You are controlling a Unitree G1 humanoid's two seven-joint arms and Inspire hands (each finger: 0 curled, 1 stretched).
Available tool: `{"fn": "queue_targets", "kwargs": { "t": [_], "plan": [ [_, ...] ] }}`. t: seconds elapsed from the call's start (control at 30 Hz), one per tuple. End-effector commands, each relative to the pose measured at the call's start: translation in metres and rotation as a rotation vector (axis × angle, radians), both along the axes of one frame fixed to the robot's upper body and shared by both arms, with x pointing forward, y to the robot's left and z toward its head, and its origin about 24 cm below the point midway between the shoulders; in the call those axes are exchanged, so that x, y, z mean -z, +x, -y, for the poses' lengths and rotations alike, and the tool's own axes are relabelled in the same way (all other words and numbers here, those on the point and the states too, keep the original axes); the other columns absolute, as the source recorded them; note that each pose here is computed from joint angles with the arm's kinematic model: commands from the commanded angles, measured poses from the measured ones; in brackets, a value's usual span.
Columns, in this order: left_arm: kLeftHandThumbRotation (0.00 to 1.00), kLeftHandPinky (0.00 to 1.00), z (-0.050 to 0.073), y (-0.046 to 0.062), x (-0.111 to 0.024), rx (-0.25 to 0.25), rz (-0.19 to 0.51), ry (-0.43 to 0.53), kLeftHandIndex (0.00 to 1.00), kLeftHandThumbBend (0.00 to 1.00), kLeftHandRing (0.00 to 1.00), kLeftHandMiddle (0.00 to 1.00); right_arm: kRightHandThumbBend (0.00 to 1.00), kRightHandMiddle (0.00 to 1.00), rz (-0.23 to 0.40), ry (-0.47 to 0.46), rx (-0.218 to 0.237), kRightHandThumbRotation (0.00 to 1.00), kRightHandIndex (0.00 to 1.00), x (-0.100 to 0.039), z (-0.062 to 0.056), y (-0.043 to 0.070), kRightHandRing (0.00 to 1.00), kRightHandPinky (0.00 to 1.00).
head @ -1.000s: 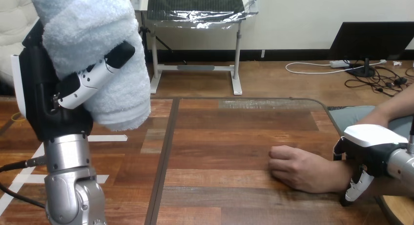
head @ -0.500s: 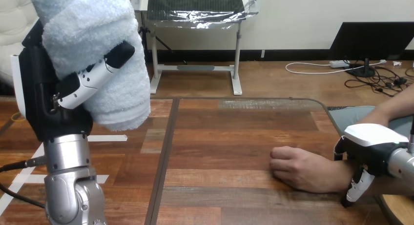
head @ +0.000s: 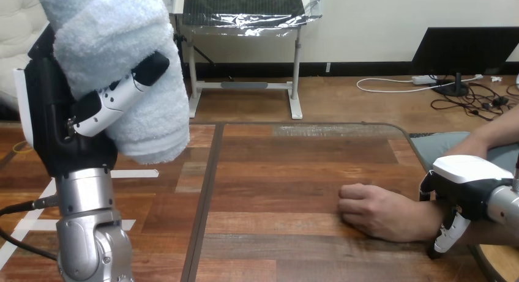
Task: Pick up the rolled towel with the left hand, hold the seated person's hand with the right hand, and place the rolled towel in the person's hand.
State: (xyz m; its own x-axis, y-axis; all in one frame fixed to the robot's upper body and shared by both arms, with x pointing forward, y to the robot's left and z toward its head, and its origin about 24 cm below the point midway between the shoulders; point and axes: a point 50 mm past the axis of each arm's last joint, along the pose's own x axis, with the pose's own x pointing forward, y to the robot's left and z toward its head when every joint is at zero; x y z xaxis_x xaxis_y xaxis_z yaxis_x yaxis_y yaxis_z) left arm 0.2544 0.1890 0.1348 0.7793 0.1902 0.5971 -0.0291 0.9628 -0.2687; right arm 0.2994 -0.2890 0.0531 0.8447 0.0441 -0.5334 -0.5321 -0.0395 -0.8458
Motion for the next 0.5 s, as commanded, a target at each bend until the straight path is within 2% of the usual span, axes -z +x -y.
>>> {"fn": "queue_targets", "kwargs": {
  "t": [0.0,0.47],
  "plan": [
    [0.00,0.21,0.003,0.003,-0.021,0.012,0.099,0.017,0.39,0.53,0.27,0.34,0.90,0.29,0.030,-0.001,0.038,0.08,0.51,-0.010,0.009,0.005,0.18,0.11],
    [0.00,0.22,0.004,0.004,-0.019,0.011,0.094,0.024,0.39,0.52,0.27,0.34,0.91,0.25,0.056,0.012,0.039,0.07,0.51,-0.021,0.009,0.008,0.15,0.08]
  ]
}}
